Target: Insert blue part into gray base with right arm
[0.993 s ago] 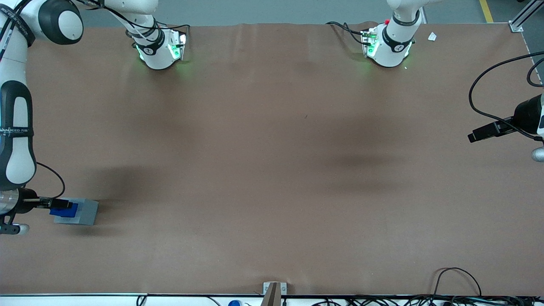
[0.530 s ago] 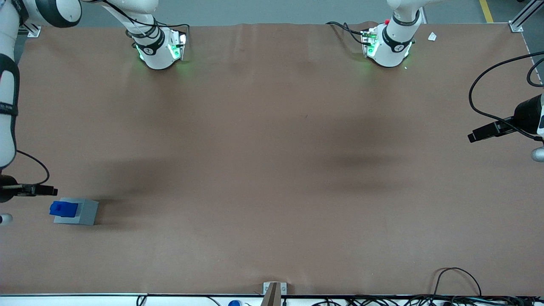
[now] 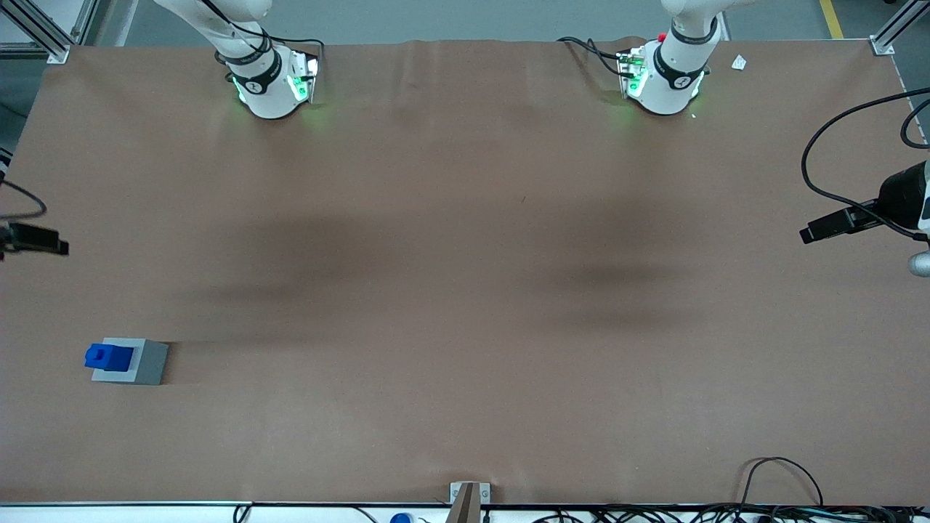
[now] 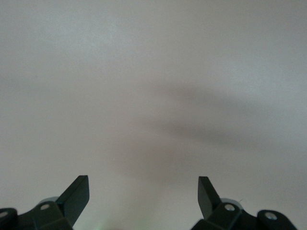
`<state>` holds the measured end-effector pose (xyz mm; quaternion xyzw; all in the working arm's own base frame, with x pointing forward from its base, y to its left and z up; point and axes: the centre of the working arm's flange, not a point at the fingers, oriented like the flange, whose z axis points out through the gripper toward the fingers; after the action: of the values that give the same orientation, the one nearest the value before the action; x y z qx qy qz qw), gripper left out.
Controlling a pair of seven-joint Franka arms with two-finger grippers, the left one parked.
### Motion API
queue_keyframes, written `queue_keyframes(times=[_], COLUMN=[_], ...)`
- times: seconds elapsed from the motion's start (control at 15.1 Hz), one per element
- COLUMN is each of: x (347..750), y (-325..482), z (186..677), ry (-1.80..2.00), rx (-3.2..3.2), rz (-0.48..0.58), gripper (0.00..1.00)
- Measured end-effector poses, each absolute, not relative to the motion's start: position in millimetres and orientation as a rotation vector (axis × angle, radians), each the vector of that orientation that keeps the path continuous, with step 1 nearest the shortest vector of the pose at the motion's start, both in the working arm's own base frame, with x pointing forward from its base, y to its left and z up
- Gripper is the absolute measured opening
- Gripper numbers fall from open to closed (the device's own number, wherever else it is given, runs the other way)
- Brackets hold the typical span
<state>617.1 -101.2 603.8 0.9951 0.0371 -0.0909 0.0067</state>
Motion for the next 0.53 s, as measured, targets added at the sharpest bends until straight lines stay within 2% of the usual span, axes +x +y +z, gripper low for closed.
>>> queue_keyframes(times=[0.26,0.53], x=[567.0,534.3], y=[-79.0,-68.7], z=[667.9,687.9], ry=[0.142,0.152], rx=[3.103,3.099], rz=[-0.270,-0.236], gripper=[1.00,1.00])
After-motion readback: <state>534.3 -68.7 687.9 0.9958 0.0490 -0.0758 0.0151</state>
